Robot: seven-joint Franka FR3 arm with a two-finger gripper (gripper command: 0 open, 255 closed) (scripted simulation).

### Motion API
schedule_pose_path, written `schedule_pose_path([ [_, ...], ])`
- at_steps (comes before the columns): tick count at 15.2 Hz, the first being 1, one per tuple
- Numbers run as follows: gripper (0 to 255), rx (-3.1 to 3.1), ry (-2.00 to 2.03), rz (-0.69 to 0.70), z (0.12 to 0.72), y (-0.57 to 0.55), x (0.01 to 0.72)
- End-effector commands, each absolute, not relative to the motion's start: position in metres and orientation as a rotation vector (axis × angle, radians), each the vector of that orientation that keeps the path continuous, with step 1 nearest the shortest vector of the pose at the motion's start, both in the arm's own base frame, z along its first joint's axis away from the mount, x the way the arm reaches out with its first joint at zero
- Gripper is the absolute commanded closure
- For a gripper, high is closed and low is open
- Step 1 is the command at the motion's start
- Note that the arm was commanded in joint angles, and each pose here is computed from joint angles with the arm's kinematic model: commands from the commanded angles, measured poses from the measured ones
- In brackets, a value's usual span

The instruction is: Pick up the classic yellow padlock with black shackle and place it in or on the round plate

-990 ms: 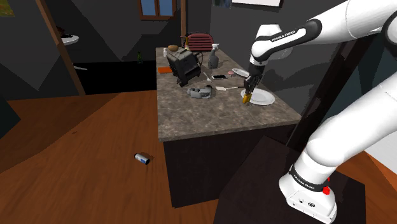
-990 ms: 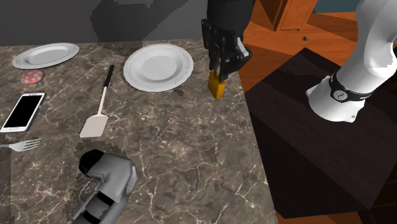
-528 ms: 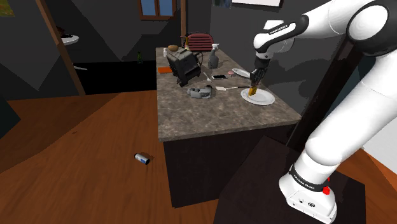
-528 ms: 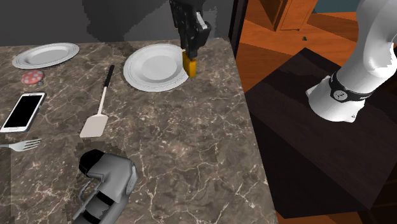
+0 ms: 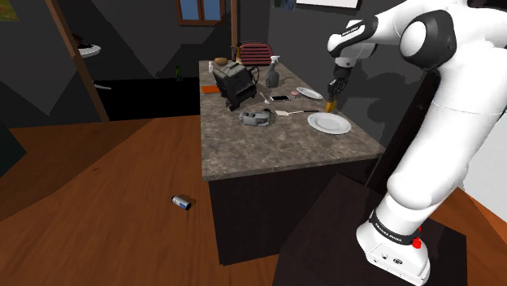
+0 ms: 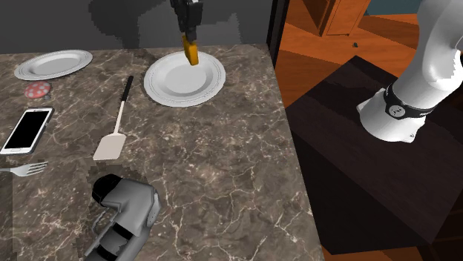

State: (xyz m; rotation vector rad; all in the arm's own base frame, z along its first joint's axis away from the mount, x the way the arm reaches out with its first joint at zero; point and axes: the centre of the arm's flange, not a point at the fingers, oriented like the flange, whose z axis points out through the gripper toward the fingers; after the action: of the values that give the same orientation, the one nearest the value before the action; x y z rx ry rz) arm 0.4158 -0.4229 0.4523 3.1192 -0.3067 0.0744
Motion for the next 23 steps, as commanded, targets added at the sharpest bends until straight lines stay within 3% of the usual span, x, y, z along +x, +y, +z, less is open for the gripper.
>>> schedule_pose_path([
  [1,255,3.119,-0.303,0.075,0.451,-0.450,0.417],
  [23,255,3.119,-0.303,0.075,0.354,-0.487,0.420],
])
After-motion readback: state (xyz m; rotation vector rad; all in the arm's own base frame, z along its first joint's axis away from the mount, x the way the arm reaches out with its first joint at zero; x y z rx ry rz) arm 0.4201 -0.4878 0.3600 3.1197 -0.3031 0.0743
